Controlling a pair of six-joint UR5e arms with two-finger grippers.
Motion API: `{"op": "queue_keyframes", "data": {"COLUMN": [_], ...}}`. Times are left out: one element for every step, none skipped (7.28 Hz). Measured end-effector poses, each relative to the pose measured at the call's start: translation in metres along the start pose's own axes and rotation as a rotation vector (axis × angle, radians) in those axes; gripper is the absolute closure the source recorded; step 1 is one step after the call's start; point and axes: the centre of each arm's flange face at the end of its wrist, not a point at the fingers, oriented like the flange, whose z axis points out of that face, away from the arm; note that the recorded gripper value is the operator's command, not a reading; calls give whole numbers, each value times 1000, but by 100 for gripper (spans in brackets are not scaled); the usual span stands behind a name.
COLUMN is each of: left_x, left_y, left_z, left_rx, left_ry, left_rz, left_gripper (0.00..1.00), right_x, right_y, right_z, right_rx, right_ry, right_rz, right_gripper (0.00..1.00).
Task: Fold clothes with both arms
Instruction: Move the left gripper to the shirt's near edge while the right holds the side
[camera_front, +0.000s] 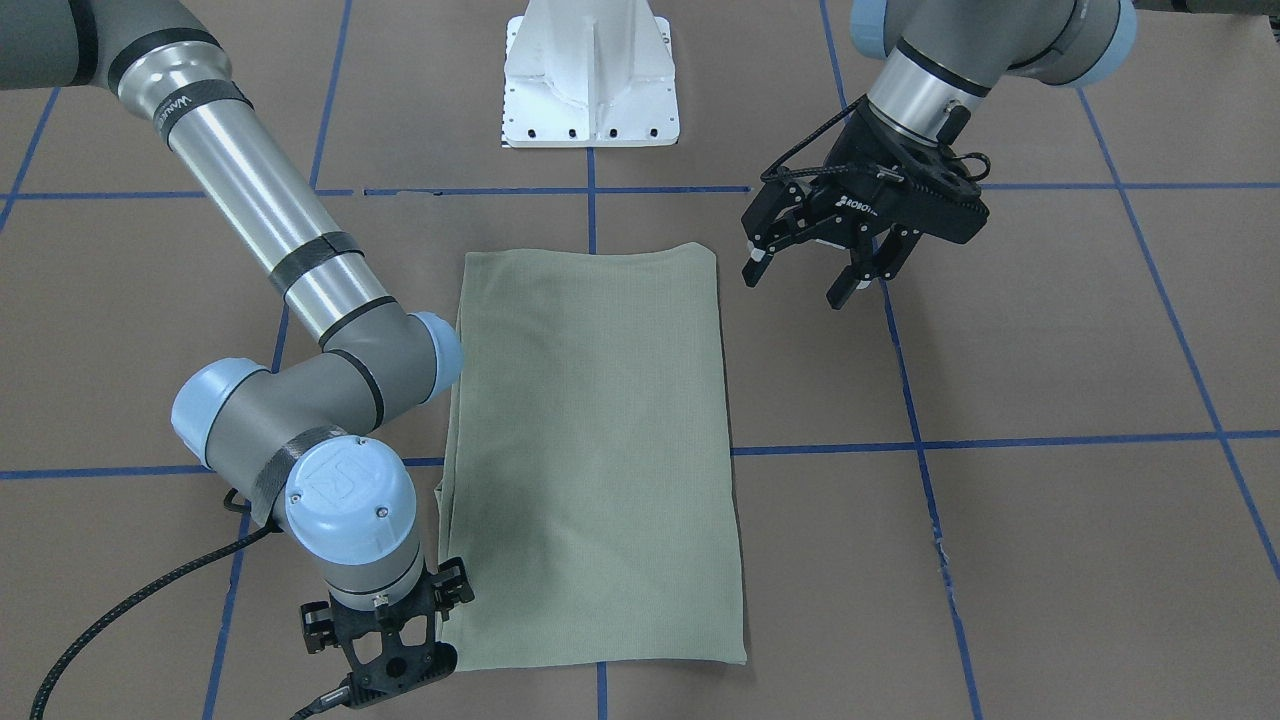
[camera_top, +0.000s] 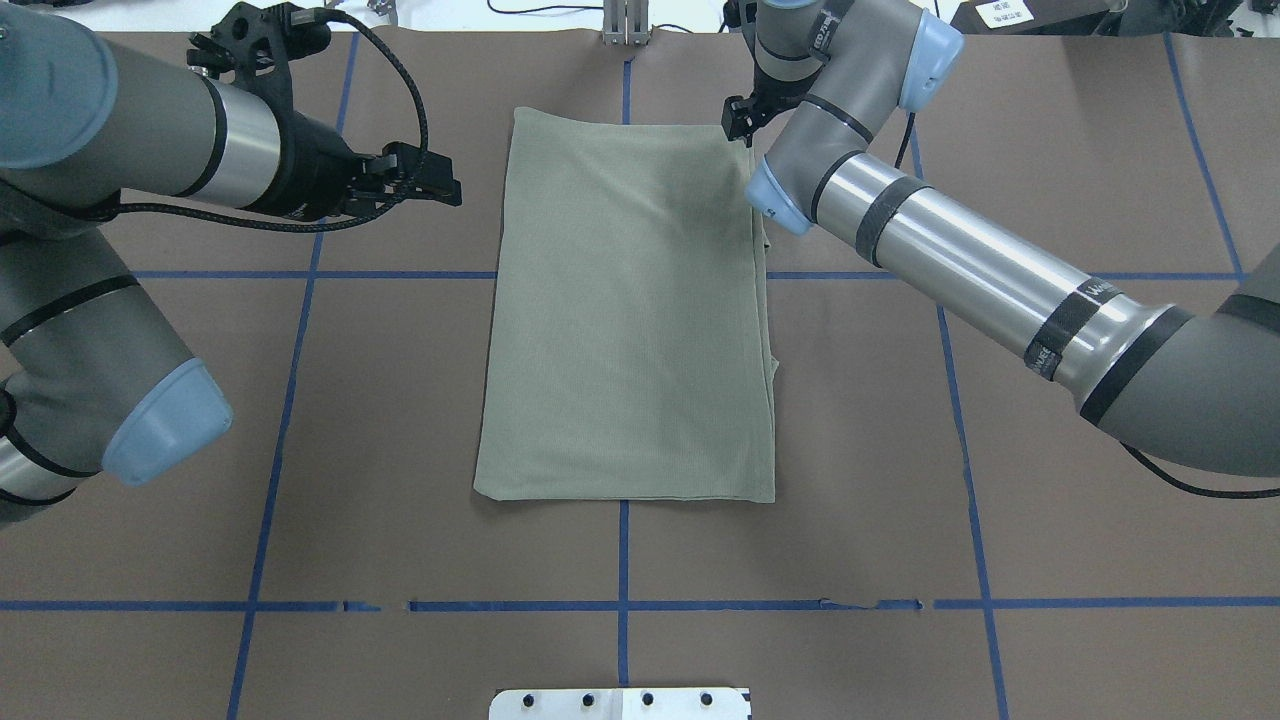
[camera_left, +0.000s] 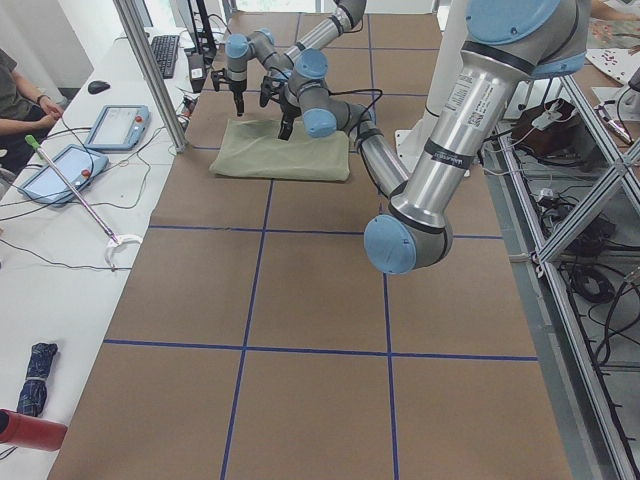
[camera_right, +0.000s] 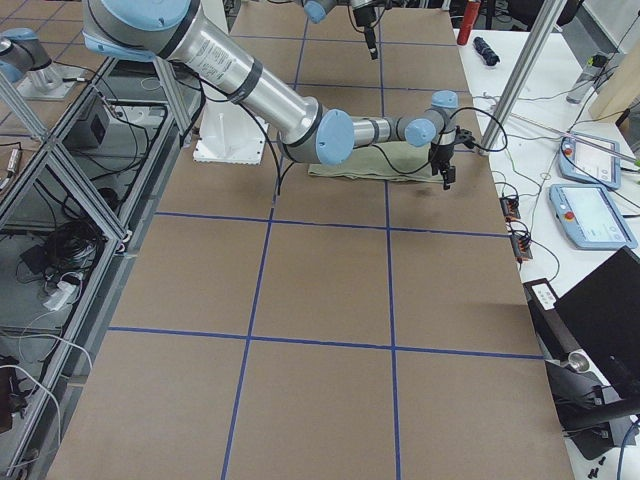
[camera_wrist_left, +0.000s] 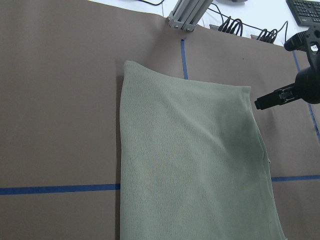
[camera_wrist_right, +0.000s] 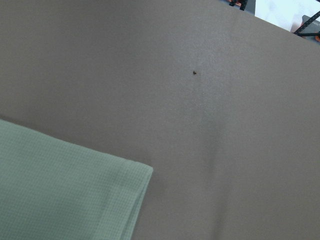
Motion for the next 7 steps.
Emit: {"op": "queue_keyframes", "data": {"left_x": [-2, -4, -4, 1, 11, 24, 37], "left_y": [1, 4, 15, 37, 67, 101, 137], "left_z": [5, 14, 30, 50, 70, 87, 102], "left_rx": [-6, -19, -46, -87, -122, -143, -164], "left_ry": [-8, -18, -27, -36, -47, -58, -73], "left_rz": [-6, -29, -75, -131, -200, -271, -329], "left_gripper": [0, 0, 0, 0, 0, 0, 0], "right_x": [-6, -7, -8, -9, -12, -12, -13], "right_y": [3, 18, 38, 58, 81, 104, 130], "right_z": [-16, -35, -54, -70, -82, -91, -99], "right_rx": [-3, -20, -47, -70, -88, -99, -112], "right_ry": [-23, -37, -53, -73, -101, -131, -154], "right_rz": [2, 7, 14, 26, 55, 85, 100], "right_gripper": [0, 0, 0, 0, 0, 0, 0]}}
